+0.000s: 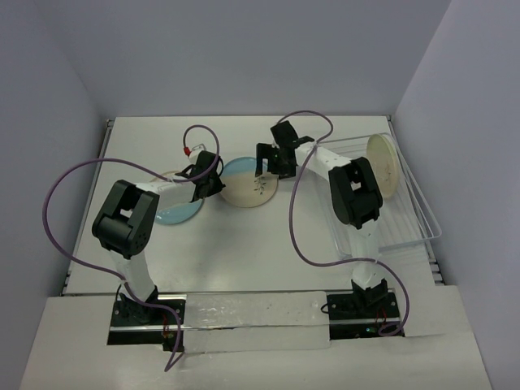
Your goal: Load the plates into the dish rack
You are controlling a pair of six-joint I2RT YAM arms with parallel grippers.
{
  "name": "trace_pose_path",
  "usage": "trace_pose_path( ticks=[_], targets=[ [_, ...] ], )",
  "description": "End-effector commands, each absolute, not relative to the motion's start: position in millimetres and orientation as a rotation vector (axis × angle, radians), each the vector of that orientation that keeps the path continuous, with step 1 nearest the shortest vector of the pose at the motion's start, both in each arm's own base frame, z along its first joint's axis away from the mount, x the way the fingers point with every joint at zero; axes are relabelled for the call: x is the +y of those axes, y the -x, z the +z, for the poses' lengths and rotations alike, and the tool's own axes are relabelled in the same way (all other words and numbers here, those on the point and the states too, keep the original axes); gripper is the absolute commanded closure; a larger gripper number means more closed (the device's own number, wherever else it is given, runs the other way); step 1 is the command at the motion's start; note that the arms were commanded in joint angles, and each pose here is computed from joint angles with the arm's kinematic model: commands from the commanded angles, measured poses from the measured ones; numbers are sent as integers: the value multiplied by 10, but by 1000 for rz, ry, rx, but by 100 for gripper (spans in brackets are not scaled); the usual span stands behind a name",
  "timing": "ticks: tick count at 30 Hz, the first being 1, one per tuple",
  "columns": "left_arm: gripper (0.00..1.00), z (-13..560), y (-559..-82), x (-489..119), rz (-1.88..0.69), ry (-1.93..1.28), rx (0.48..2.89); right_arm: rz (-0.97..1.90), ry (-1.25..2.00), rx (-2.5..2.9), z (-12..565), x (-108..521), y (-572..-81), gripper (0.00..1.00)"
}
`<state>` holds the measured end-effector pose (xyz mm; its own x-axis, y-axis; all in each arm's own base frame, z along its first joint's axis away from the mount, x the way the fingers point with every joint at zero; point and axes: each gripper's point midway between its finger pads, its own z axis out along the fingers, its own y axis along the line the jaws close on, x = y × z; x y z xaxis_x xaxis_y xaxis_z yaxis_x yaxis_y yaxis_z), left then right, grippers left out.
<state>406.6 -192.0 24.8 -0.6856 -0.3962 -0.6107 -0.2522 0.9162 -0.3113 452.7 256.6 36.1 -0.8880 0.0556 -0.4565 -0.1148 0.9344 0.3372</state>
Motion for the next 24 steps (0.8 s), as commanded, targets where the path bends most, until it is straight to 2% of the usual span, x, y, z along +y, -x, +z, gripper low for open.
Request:
trace_pose_path(
  ticks=[1, 12, 18, 24],
  targets=[
    [100, 49, -3893, -1898, -235, 419, 2438, 527, 52, 2632, 306, 2677, -4445, 1],
    [100, 22, -3902, -1941, -259, 404, 2442, 807, 214, 2600, 612, 2964, -4210, 1],
    [100, 80, -3865, -2042, -323, 381, 2432, 1053, 368, 2340, 1572, 3182, -4104, 3],
    [100, 110, -3838, -2111, -349, 370, 2424, 1076, 369, 2266, 1843, 3158, -4034, 4]
  ],
)
